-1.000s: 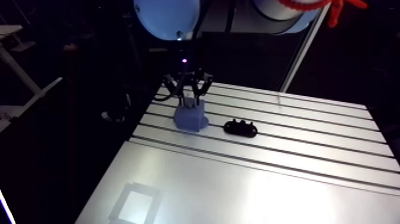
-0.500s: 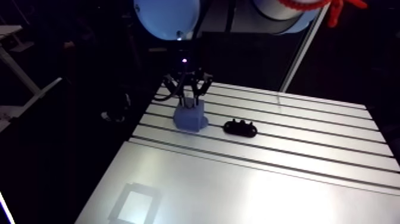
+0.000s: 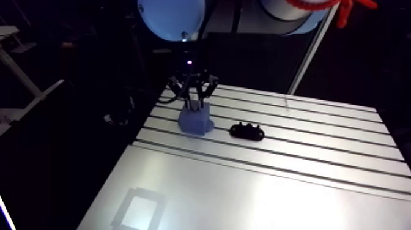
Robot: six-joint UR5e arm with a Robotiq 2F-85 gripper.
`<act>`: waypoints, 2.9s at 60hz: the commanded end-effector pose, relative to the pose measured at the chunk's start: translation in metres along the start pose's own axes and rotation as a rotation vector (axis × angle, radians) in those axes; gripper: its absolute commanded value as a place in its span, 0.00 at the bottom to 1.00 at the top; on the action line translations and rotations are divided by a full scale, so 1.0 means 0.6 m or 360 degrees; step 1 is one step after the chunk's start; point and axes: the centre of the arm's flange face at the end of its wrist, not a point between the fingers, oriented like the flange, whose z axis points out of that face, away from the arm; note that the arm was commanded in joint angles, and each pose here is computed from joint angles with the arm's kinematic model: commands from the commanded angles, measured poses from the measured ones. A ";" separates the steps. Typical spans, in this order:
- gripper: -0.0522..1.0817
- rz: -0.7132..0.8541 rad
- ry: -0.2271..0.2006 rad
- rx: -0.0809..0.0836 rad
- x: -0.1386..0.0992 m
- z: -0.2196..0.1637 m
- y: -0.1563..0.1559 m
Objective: Pick up the M10 bolt and insert it into the hex recess until seated.
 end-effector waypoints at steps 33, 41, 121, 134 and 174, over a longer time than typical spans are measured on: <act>0.63 -0.0001 -0.0003 0.0001 0.000 0.000 -0.001; 0.63 -0.0001 -0.0003 0.0001 0.001 0.001 0.000; 0.62 -0.0003 -0.0005 0.0003 0.000 0.002 -0.001; 0.62 -0.0003 -0.0005 0.0003 0.000 0.002 0.001; 0.67 -0.0001 -0.0005 0.0006 0.000 0.002 0.000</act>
